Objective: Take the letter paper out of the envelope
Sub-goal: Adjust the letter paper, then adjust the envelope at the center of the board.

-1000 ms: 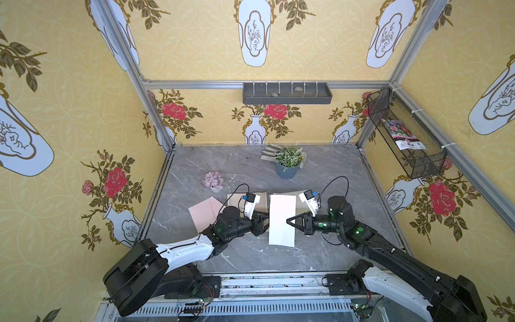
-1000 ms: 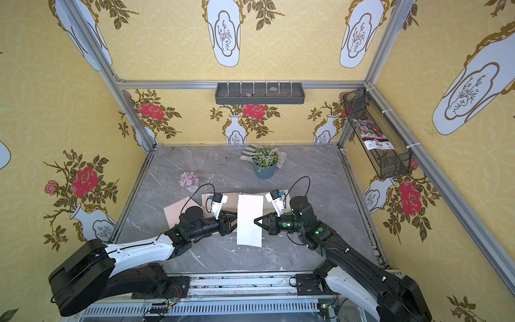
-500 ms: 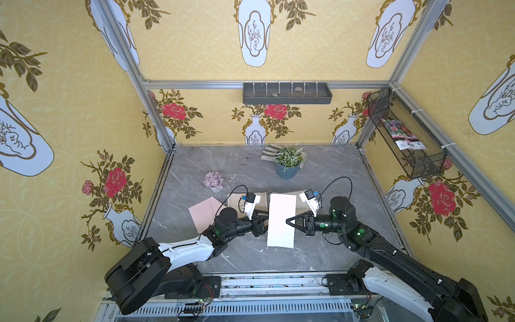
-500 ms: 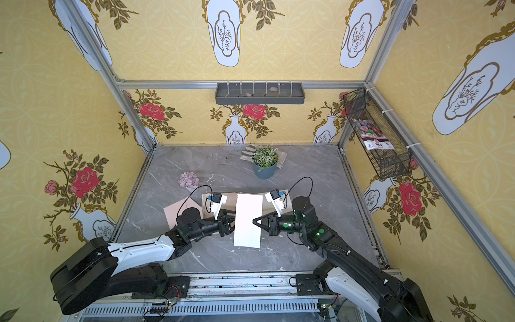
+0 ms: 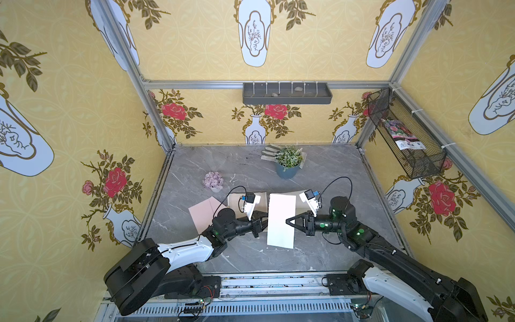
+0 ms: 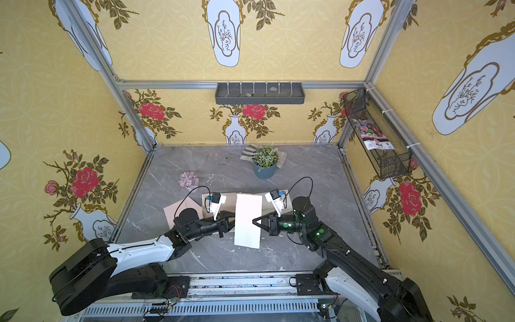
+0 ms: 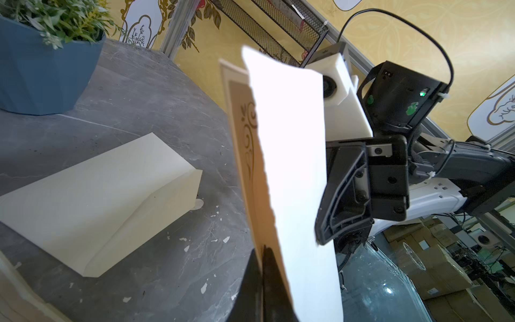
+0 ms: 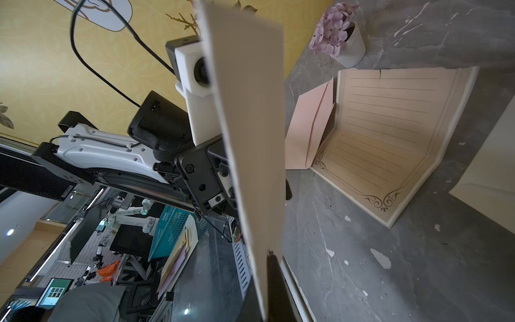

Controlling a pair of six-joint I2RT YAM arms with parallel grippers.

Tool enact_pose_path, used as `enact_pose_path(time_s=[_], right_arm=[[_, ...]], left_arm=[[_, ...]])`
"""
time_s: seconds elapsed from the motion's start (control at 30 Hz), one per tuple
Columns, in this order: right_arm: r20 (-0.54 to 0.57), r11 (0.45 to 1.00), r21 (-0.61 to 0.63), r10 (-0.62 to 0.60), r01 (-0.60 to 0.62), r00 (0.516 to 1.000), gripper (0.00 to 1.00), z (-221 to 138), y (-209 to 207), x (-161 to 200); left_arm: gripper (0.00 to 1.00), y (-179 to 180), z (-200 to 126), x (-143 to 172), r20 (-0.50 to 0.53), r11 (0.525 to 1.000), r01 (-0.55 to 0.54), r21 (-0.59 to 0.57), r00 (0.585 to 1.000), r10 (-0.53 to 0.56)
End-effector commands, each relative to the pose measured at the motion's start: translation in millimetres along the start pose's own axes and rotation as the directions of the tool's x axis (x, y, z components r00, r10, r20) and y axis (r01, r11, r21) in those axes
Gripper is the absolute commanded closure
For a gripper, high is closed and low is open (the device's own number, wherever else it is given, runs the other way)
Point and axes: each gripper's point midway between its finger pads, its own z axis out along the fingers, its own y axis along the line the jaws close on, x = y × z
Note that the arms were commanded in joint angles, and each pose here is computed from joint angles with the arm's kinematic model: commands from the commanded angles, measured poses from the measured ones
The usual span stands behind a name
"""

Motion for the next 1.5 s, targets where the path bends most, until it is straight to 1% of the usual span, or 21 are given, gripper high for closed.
enact_pose_path(time_s=[0.0, 0.23, 0.37, 0.4, 0.43, 0.47, 0.53, 0.57, 0.67, 0.73, 0.8, 0.87, 0.93, 0.97, 1.0, 1.13, 1.2, 1.23, 1.3, 1.37, 1.47], right_arm=[[0.022, 1.0, -0.013, -0.02, 0.021, 1.0, 1.0, 0, 2, -5], [0.012, 1.0, 0.007, -0.001, 0.001, 1.0, 1.0, 3, -7, -2], [0.009, 1.0, 0.019, 0.005, -0.006, 1.0, 1.0, 3, -12, -1], [0.007, 1.0, 0.021, 0.01, -0.01, 1.0, 0.97, 4, -13, 0], [0.008, 1.0, 0.025, 0.012, -0.012, 1.0, 0.9, 4, -14, 0], [0.007, 1.0, 0.028, 0.014, -0.014, 1.0, 0.8, 4, -15, 0], [0.005, 0.999, 0.039, 0.022, -0.022, 1.0, 0.63, 4, -18, 1], [0.003, 0.999, 0.048, 0.026, -0.026, 1.0, 0.56, 4, -20, 1], [0.002, 0.997, 0.07, 0.036, -0.036, 0.999, 0.45, 3, -26, 2], [0.008, 0.994, 0.105, 0.043, -0.043, 0.999, 0.4, 1, -31, 2], [0.014, 0.985, 0.161, 0.052, -0.053, 0.999, 0.38, -2, -39, 1], [0.027, 0.967, 0.246, 0.062, -0.067, 0.998, 0.36, -7, -51, 0], [0.036, 0.936, 0.34, 0.078, -0.085, 0.996, 0.35, -13, -65, 1], [0.034, 0.924, 0.372, 0.085, -0.091, 0.996, 0.35, -14, -71, 3], [0.025, 0.921, 0.379, 0.091, -0.094, 0.996, 0.35, -13, -73, 6], [-0.018, 0.936, 0.338, 0.112, -0.099, 0.994, 0.38, 4, -74, 16], [-0.033, 0.926, 0.367, 0.114, -0.094, 0.993, 0.38, 7, -81, 18], [-0.035, 0.912, 0.402, 0.111, -0.087, 0.993, 0.38, 6, -86, 19], [-0.048, 0.861, 0.506, 0.089, -0.053, 0.995, 0.38, 0, -99, 19], [-0.094, 0.776, 0.63, 0.027, 0.038, 0.995, 0.38, -7, -103, 19], [-0.159, 0.653, 0.741, -0.061, 0.159, 0.985, 0.37, -14, -98, 17]], left_arm=[[1.0, -6, -2, -4, 0.021, 1.0, -0.02, 0.024, 1.0, 0.02], [1.0, -1, -4, -1, 0.025, 1.0, -0.016, 0.002, 1.0, 0.016], [1.0, 13, -7, 1, 0.029, 0.997, 0.012, -0.072, 1.0, -0.01], [1.0, 14, -8, 2, 0.026, 0.997, 0.014, -0.08, 1.0, -0.012], [1.0, 15, -8, 4, 0.022, 0.996, 0.014, -0.085, 1.0, -0.013], [1.0, 15, -8, 4, 0.021, 0.996, 0.014, -0.088, 1.0, -0.012], [1.0, 18, -9, 5, 0.016, 0.995, 0.017, -0.102, 1.0, -0.016], [1.0, 20, -10, 6, 0.012, 0.993, 0.02, -0.117, 1.0, -0.019], [1.0, 30, -14, 7, 0.007, 0.982, 0.032, -0.184, 0.999, -0.032], [1.0, 41, -18, 9, 0.0, 0.967, 0.043, -0.252, 0.999, -0.044], [1.0, 55, -26, 13, -0.012, 0.934, 0.058, -0.352, 0.998, -0.066], [1.0, 71, -36, 17, -0.035, 0.883, 0.069, -0.464, 0.995, -0.096], [1.0, 80, -45, 21, -0.074, 0.836, 0.066, -0.545, 0.989, -0.127], [1.0, 84, -49, 24, -0.094, 0.813, 0.059, -0.58, 0.986, -0.139], [1.0, 86, -53, 26, -0.105, 0.797, 0.054, -0.602, 0.984, -0.146], [1.0, 83, -57, 27, -0.107, 0.786, 0.05, -0.616, 0.983, -0.146], [1.0, 82, -59, 28, -0.114, 0.78, 0.045, -0.624, 0.982, -0.148], [1.0, 82, -60, 28, -0.115, 0.777, 0.043, -0.628, 0.982, -0.148], [1.0, 81, -63, 29, -0.112, 0.777, 0.045, -0.628, 0.983, -0.148], [1.0, 80, -66, 29, -0.101, 0.779, 0.051, -0.625, 0.984, -0.146], [1.0, 77, -71, 27, -0.085, 0.779, 0.057, -0.624, 0.986, -0.14]])
